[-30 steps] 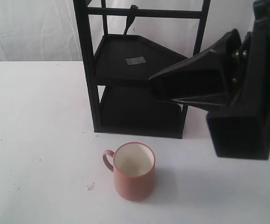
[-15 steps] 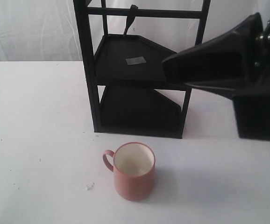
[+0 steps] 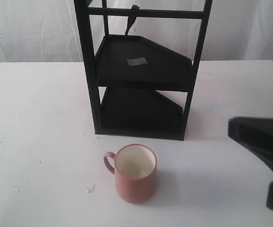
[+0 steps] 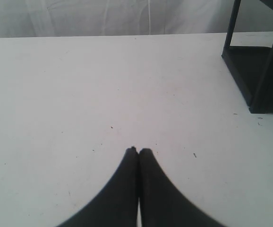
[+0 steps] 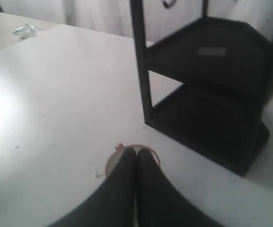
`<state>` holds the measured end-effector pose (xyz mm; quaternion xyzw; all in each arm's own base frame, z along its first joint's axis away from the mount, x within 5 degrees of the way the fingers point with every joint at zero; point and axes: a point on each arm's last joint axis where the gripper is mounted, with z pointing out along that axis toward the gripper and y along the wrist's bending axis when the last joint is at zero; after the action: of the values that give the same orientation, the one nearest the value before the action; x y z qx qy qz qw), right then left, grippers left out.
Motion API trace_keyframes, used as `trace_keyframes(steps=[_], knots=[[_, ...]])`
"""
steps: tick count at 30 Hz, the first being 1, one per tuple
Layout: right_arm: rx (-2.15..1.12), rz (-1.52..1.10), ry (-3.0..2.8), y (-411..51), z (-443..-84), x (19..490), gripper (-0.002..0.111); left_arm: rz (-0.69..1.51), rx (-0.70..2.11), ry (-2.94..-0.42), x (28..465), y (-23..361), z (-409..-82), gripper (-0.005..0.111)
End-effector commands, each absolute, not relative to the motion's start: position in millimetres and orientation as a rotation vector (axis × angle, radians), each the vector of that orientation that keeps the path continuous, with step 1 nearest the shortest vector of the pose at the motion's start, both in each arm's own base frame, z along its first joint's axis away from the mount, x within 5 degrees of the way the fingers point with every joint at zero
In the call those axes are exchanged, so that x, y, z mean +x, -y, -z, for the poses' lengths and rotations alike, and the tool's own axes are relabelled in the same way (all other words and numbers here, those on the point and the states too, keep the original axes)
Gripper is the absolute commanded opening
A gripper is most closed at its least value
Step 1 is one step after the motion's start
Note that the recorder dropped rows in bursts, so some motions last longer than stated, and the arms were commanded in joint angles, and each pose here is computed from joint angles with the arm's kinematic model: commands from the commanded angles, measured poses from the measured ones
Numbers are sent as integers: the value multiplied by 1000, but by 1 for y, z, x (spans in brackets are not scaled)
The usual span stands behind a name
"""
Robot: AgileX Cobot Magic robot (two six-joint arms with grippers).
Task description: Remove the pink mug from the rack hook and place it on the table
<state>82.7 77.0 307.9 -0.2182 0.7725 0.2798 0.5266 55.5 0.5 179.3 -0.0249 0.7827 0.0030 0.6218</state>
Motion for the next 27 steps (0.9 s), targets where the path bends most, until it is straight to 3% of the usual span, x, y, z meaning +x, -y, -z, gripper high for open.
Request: trace_keyframes(steps=[1,11,20,27], knots=[[-367,-616,-1859,-56,-274,76,0,4,-63,-1794,55,0,-178,0],[-192,-253,-1670,-17,-236,58,0,4,-63,-1794,55,0,-178,0],[-127,-192,-1704,-12,-196,60,0,4,-63,-1794,55,0,-178,0],[-186,-141,-1635,-13,-201,61,0,4,-63,-1794,55,0,-178,0]])
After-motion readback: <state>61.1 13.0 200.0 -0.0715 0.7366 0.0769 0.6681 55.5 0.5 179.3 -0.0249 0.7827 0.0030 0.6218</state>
